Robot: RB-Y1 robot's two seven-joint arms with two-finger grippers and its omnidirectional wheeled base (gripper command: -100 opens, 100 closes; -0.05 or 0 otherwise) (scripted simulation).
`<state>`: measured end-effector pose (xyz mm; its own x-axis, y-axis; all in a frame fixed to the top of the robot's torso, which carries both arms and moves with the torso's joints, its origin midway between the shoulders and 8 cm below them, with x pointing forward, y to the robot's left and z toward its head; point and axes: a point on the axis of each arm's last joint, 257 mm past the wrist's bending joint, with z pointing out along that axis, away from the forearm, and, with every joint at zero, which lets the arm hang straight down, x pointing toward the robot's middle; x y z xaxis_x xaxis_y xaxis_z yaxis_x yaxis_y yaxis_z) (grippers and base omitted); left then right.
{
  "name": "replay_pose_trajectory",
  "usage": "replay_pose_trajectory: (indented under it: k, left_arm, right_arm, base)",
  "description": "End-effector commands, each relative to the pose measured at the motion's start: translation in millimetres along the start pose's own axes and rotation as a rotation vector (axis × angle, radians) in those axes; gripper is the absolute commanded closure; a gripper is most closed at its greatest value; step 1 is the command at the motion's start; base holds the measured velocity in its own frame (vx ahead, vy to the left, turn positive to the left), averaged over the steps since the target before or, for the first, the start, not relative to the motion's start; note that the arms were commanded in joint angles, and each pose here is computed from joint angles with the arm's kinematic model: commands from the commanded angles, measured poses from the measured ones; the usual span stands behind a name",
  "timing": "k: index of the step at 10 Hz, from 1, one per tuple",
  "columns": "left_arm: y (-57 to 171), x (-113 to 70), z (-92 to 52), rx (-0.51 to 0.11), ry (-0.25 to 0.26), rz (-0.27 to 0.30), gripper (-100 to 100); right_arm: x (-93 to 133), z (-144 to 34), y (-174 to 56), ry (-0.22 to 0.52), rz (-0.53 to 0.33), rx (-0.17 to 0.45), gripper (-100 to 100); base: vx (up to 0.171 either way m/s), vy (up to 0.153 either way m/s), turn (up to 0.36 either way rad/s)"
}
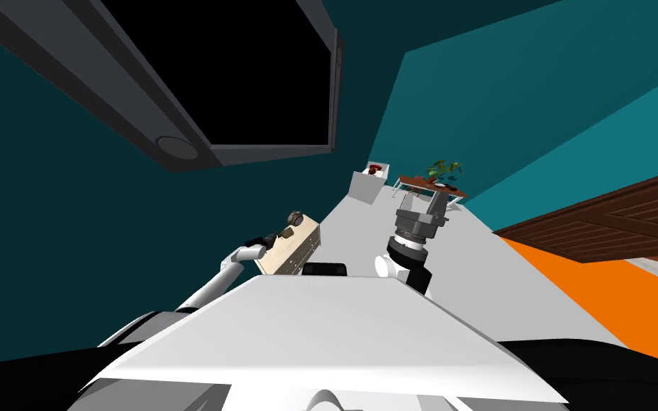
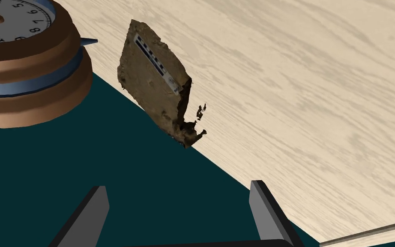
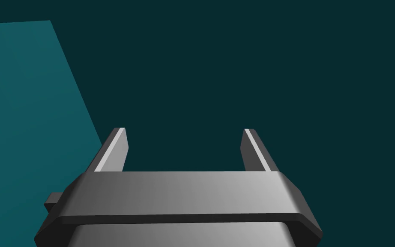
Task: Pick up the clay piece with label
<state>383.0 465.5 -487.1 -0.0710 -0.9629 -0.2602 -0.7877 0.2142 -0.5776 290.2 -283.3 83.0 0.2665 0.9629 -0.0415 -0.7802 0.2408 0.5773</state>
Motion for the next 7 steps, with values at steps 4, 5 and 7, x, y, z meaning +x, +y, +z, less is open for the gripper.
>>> replay_pose_trajectory:
  k: [4, 5, 7]
  left_arm:
    - [52.2, -14.8, 1.8, -0.177, 0.013, -0.029, -100]
    - [52.2, -14.8, 1.8, -0.177, 0.013, -0.029, -100]
    - [83.5, -25.3, -1.9, -0.281, 0.019, -0.054, -100]
  right_arm:
    - [0.0, 0.0, 0.0, 0.0, 0.0, 0.0, 0]
    - [0.0, 0.0, 0.0, 0.0, 0.0, 0.0, 0]
    - [0.0, 0.0, 0.0, 0.0, 0.0, 0.0, 0]
  base:
    - [0.022, 0.011, -0.168]
    - [0.022, 0.011, -0.129]
    - [0.039, 0.009, -0.297]
